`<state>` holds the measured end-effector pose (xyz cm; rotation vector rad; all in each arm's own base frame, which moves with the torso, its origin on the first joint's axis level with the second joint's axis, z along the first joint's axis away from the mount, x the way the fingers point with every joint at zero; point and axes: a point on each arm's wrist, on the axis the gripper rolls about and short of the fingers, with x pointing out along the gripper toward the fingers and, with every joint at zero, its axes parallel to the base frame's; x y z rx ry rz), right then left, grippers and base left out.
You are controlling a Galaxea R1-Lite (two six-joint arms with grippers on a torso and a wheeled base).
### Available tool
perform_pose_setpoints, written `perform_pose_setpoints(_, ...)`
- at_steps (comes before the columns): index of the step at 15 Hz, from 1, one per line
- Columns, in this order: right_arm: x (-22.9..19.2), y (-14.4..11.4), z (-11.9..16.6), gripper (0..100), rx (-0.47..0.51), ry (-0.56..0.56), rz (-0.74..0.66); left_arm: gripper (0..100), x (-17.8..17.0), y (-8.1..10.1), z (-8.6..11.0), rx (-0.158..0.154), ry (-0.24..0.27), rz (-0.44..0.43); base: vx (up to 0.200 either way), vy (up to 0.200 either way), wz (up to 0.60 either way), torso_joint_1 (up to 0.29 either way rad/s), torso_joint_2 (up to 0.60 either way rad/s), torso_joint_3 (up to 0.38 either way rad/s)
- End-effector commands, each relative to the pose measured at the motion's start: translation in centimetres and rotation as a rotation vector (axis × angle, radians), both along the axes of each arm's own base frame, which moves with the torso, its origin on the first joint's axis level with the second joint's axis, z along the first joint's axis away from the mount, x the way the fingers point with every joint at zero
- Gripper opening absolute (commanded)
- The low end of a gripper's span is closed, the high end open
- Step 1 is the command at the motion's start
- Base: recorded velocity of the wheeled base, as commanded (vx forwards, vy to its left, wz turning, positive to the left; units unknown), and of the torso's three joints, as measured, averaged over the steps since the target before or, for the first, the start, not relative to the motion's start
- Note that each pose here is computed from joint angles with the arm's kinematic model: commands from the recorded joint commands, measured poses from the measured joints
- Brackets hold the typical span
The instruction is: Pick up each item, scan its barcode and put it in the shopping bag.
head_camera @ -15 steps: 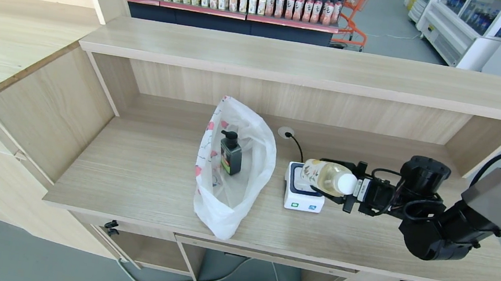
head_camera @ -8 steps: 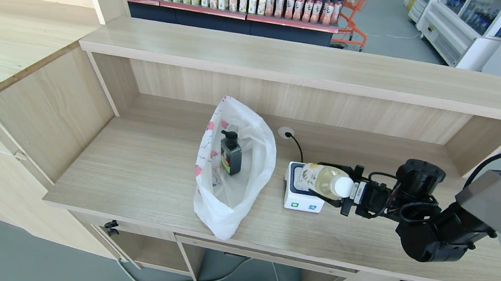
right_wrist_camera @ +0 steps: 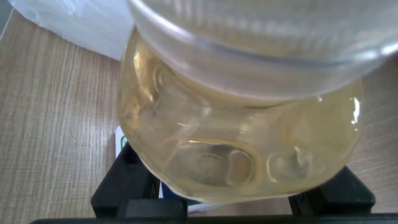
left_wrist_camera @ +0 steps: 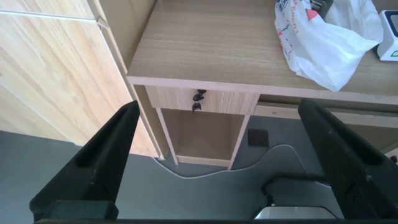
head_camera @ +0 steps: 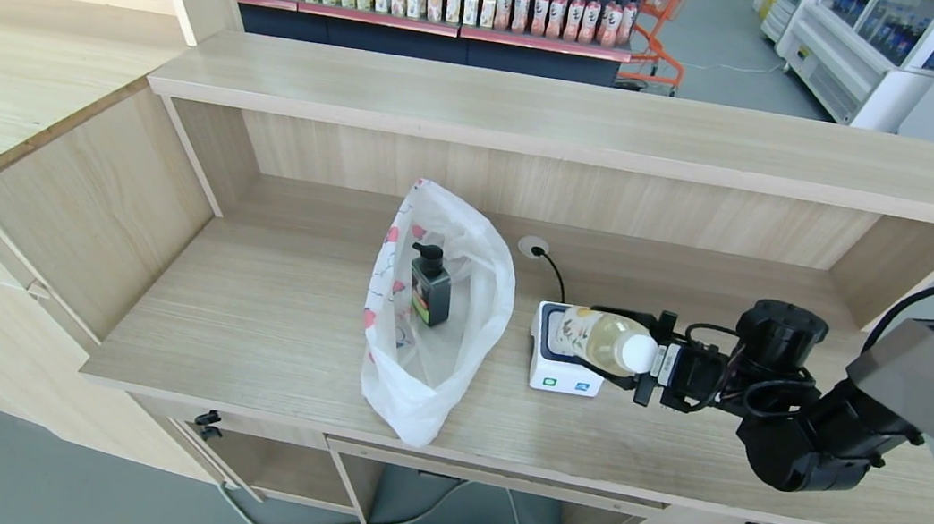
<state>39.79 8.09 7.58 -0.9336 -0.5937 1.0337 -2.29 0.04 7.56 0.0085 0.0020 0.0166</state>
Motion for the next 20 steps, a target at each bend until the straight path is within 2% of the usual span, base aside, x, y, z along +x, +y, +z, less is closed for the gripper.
perform_pose_setpoints(1,0.0,0.0,0.0,0,-0.001,0.001,0.000,100,0.0,0.0,0.0,0.001,0.000,0.000,0.000,0.000,0.00,0.000,0.00,0.000)
perform_pose_setpoints(7,-0.2,-0.5,1.2,0,0.019,-0.019,-0.012,100,0.0,0.0,0.0,-0.001,0.000,0.000,0.000,0.000,0.00,0.000,0.00,0.000)
perform_pose_setpoints(9,-1.5,-0.8,4.7,0,0.120,0.057,-0.052,100,0.0,0.0,0.0,0.001,0.000,0.000,0.000,0.000,0.00,0.000,0.00,0.000)
perform_pose_setpoints(10,-2.2,-0.6,6.9,0,0.193,0.100,-0.119,100,0.0,0.0,0.0,0.001,0.000,0.000,0.000,0.000,0.00,0.000,0.00,0.000)
perform_pose_setpoints(12,-4.7,1.0,11.7,0,0.397,0.259,-0.266,100,0.0,0.0,0.0,0.001,0.000,0.000,0.000,0.000,0.00,0.000,0.00,0.000)
perform_pose_setpoints(13,-6.3,1.2,13.3,0,0.437,0.338,-0.359,100,0.0,0.0,0.0,0.001,0.000,0.000,0.000,0.000,0.00,0.000,0.00,0.000)
perform_pose_setpoints(14,-8.2,1.7,14.2,0,0.483,0.467,-0.423,100,0.0,0.0,0.0,0.001,0.001,0.000,0.000,0.000,0.00,0.000,0.00,0.000)
perform_pose_setpoints(15,-10.2,2.3,14.4,0,0.554,0.620,-0.468,100,0.0,0.0,0.0,0.001,0.000,0.000,0.000,0.000,0.00,0.000,0.00,0.000)
perform_pose_setpoints(16,-11.2,2.6,14.3,0,0.602,0.703,-0.502,100,0.0,0.0,0.0,0.001,0.000,0.000,0.000,0.000,0.00,0.000,0.00,0.000)
perform_pose_setpoints(18,-11.9,2.9,13.4,0,0.638,0.776,-0.552,100,0.0,0.0,0.0,0.001,0.000,0.000,0.000,0.000,0.00,0.000,0.00,0.000)
perform_pose_setpoints(20,-11.9,2.9,12.8,0,0.634,0.795,-0.561,100,0.0,0.0,0.0,-0.001,0.000,0.000,0.000,0.000,0.00,0.000,0.00,0.000)
